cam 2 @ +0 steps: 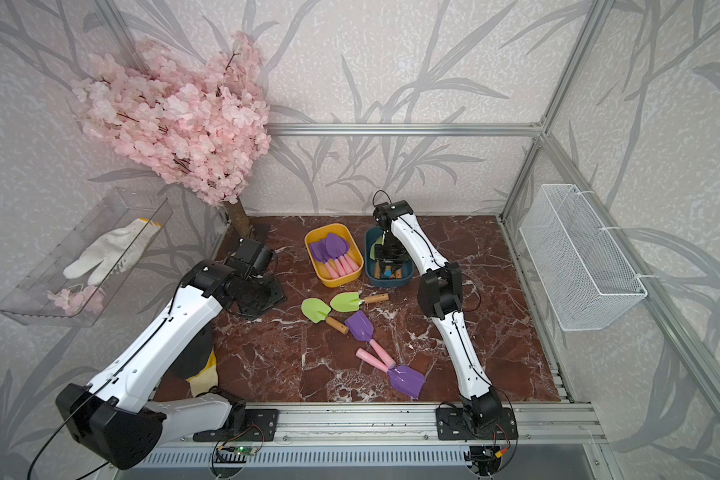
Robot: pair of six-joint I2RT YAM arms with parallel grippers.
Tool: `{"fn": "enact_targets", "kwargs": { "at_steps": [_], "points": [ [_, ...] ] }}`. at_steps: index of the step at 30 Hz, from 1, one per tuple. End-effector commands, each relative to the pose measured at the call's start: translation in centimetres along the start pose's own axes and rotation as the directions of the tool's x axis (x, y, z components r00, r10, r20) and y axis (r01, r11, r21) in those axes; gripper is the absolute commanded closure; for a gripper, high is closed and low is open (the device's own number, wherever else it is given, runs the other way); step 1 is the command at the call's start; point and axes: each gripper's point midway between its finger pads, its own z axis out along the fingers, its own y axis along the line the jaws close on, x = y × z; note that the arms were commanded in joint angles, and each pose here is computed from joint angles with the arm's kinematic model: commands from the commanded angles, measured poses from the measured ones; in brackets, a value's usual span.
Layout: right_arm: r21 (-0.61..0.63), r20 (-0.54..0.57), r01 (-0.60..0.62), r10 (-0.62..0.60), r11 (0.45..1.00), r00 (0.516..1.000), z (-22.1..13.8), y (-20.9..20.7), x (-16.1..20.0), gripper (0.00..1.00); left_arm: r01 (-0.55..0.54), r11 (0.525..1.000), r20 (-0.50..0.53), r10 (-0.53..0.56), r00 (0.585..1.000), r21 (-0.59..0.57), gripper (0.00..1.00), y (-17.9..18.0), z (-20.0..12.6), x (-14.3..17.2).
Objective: Sort the small shovels by color and place them into the storage box
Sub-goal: Place the shovel in the storage box.
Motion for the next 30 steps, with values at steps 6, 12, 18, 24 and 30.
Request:
{"fn": "enact_targets", "kwargs": {
  "at_steps": [6, 12, 18, 24, 30],
  "points": [
    [0.001, 0.027, -0.007, 0.007, 1.000, 1.000, 0.7, 0.1, -1.1, 0.83, 0.005, 0.999, -0.009, -0.005, 1.000, -0.035, 0.41, 1.0, 0.2, 0.4],
    [-0.002, 0.030, -0.012, 0.012, 1.000, 0.999, 1.3, 0.3, -1.5, 0.83, 0.003, 0.999, -0.008, -0.003, 1.000, -0.037, 0.41, 1.1, 0.1, 0.4],
    [0.005, 0.016, -0.011, 0.011, 1.000, 1.000, 2.0, 0.2, -1.4, 0.83, 0.004, 0.999, -0.011, -0.004, 1.000, -0.039, 0.41, 1.2, 0.2, 0.4],
    [0.012, -0.003, -0.006, 0.006, 1.000, 1.000, 2.6, 0.3, -1.1, 0.83, 0.001, 0.999, -0.011, -0.002, 1.000, -0.039, 0.41, 1.1, 0.2, 0.4],
    [0.015, -0.007, -0.001, 0.001, 1.000, 1.000, 2.8, 0.5, -0.9, 0.81, -0.003, 0.999, -0.012, 0.003, 1.000, -0.040, 0.41, 1.0, 0.2, 0.4]
  ]
}}
